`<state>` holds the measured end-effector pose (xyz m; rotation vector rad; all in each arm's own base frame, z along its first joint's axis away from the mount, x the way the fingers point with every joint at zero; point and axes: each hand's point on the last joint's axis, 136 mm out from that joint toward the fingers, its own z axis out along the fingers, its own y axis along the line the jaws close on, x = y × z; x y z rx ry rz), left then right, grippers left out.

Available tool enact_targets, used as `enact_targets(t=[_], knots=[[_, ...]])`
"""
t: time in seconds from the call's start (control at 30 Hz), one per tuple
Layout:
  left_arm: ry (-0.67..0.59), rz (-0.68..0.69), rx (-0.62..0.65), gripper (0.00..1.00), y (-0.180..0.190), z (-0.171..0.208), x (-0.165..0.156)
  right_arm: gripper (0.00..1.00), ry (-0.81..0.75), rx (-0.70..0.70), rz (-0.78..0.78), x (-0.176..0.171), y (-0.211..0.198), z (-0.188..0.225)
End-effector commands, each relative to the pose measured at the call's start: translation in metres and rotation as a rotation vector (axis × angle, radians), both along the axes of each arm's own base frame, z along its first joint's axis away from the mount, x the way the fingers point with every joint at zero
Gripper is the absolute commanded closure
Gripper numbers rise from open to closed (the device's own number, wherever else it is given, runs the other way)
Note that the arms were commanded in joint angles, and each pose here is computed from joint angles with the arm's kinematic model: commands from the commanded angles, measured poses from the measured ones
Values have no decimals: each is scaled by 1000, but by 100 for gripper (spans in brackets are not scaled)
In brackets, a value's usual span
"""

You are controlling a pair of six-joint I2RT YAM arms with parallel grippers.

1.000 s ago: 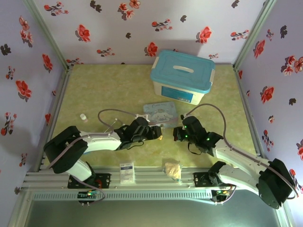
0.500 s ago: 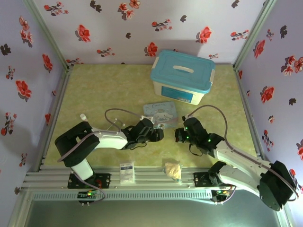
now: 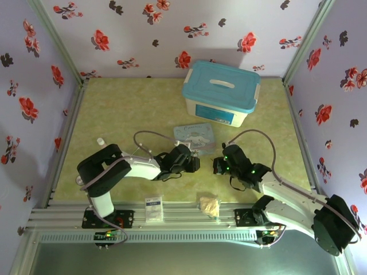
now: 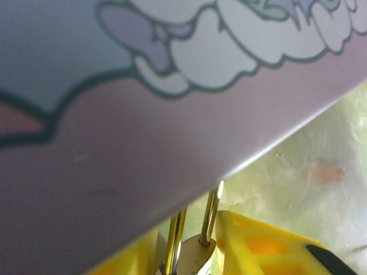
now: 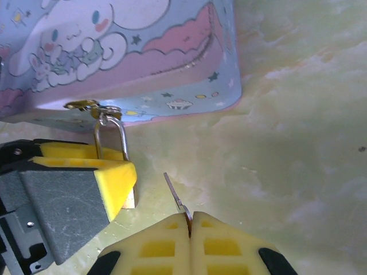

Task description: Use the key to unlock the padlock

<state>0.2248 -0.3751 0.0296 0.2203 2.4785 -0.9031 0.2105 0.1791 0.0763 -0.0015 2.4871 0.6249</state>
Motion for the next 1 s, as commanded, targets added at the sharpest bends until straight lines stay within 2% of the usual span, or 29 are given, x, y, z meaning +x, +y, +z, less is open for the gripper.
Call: enact_targets(t=[0.0,0.17,0.23,0.33,0.57,0.7,0.97], knots=[[13,-30,-8,73,-10,-4,-7,100,8,11,-41,2,-4,-7],[13,-22,-32,77,-17,2,-7,100,73,92,-21,-9,7,-14],[23,-10,-39,84,-18,3,-7,100,116,140,-21,-15,13,-16],[30,35,-57,89,-18,5,-3,100,158,213,-38,-22,17,-18],[33,158,-228,100,-18,29,7,100,247,328,-51,-36,25,-26],[46,240,-359,100,-17,43,14,100,272,371,-35,-37,33,-27],[56,333,-500,100,-8,56,23,100,276,496,-53,-29,39,-23]])
